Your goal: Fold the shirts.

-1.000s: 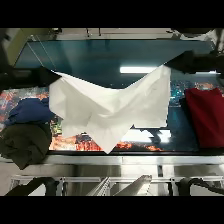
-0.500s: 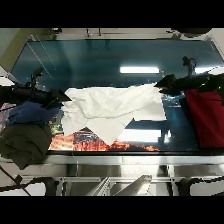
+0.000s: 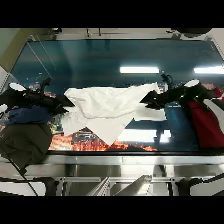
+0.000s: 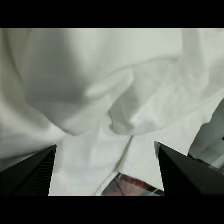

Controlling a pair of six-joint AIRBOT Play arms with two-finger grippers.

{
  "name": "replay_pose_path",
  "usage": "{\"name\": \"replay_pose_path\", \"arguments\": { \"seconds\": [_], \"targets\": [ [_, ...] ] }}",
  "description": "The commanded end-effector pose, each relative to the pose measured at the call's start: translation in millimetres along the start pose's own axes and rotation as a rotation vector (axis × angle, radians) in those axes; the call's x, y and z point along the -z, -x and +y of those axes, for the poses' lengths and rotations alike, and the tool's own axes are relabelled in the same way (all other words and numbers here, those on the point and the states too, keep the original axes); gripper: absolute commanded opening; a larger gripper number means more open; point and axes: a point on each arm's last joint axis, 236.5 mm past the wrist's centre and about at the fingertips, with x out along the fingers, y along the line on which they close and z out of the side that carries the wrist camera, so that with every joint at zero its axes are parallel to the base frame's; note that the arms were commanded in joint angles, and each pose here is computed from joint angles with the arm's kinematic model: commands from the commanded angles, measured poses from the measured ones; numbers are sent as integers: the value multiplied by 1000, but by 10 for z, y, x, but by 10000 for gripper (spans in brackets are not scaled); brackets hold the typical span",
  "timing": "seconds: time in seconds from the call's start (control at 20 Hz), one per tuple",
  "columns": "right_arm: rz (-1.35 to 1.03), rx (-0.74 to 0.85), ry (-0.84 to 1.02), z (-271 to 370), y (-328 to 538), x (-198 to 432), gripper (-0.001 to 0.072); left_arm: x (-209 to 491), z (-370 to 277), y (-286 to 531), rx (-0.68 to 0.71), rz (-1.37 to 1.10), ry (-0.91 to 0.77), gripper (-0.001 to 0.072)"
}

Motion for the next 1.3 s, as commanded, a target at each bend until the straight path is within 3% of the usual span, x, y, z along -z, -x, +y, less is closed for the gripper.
{"name": "replay_pose_path", "arguments": {
  "seconds": [0.0, 0.1, 0.25, 0.3, 0.35, 0.4, 0.45, 0.5, 0.7, 0.75, 1.0, 1.05, 1.1, 1.15, 1.2, 1.25],
  "targets": [
    [0, -37, -24, 88, -382, 24, 579, -134, 82, -178, -35, -39, -1, 714],
    [1, -92, -10, 217, -517, 36, 575, -205, 57, -202, -48, -64, -17, 674],
    [2, -116, -32, 251, -592, 42, 568, -352, 22, -159, -63, -108, -33, 358],
    [2, -115, -33, 246, -589, 40, 432, -387, 6, -140, -63, -117, -39, 249],
    [2, -117, -33, 248, -586, 40, 180, -409, -5, -126, -63, -122, -44, 159],
    [5, -118, -33, 253, -585, 45, 80, -415, -11, -120, -63, -123, -45, 76],
    [8, -120, -32, 257, -584, 53, 89, -408, -11, -121, -63, -121, -45, 1],
    [10, -121, -32, 260, -584, 56, 89, -400, -10, -126, -62, -118, -44, 0],
    [10, -123, -32, 264, -578, 53, 84, -399, -10, -126, -62, -118, -44, 17],
    [13, -125, -32, 270, -576, 61, 14, -399, -10, -126, -62, -118, -44, 17],
    [23, -137, -20, 331, -532, 86, 19, -336, -33, -122, -50, -90, -46, 19],
    [13, -139, -5, 342, -496, 63, 19, -297, -35, -108, -42, -75, -41, 63],
    [-3, -139, 3, 330, -437, 19, 19, -278, -32, -95, -37, -68, -36, 325],
    [-19, -139, -2, 306, -374, -27, 19, -291, -5, -64, -37, -75, -27, 475],
    [-29, -142, -10, 278, -307, -61, 19, -314, 33, -24, -36, -87, -9, 720],
    [-29, -150, -17, 257, -257, -67, 19, -337, 78, 15, -37, -100, 15, 716]
  ]
}}
